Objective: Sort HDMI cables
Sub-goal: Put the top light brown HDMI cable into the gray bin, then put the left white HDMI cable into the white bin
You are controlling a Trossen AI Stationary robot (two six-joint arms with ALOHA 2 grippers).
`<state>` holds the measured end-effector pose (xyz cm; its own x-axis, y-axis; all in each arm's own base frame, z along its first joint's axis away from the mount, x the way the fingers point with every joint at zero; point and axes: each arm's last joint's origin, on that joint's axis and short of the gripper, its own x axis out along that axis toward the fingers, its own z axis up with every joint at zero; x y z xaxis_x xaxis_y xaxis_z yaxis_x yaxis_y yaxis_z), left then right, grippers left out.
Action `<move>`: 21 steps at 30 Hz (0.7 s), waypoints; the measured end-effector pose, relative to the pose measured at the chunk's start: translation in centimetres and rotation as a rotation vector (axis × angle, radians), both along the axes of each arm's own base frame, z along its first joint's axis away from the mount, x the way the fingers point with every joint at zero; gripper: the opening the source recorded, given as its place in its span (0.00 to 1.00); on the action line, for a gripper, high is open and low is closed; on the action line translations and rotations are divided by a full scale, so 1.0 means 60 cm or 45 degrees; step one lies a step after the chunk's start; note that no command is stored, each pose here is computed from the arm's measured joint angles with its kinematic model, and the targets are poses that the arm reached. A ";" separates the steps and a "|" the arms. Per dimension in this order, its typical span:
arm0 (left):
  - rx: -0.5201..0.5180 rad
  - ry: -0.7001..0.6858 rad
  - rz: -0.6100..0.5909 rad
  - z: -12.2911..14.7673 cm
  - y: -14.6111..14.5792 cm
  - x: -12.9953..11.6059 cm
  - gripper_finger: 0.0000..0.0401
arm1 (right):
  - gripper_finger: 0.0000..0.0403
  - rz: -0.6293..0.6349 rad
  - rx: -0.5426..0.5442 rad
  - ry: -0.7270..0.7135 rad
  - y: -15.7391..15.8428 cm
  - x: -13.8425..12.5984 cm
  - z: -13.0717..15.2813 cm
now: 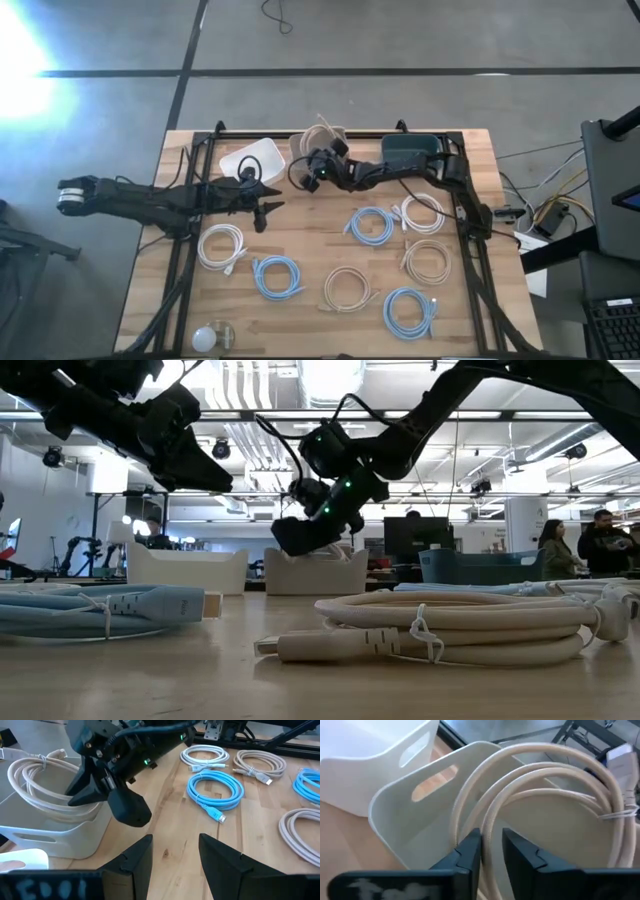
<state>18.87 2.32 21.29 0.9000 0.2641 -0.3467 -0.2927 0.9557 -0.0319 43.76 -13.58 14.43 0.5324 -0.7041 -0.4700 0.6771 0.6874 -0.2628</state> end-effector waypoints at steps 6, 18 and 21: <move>0.003 0.001 0.003 0.000 0.000 0.000 0.41 | 0.30 0.028 -0.041 0.035 -0.001 0.002 0.006; -0.005 0.003 0.007 -0.001 0.000 0.000 0.41 | 0.39 0.078 -0.072 0.008 0.025 -0.013 0.089; -0.028 -0.003 0.016 -0.001 0.000 0.000 0.41 | 0.39 0.092 -0.054 0.046 0.039 -0.027 0.117</move>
<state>18.84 2.34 21.22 0.8976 0.2679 -0.3502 -0.3048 0.9509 -0.0538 42.14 -11.22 21.45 0.5654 -0.6841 -0.4607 0.6158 0.7217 -0.3160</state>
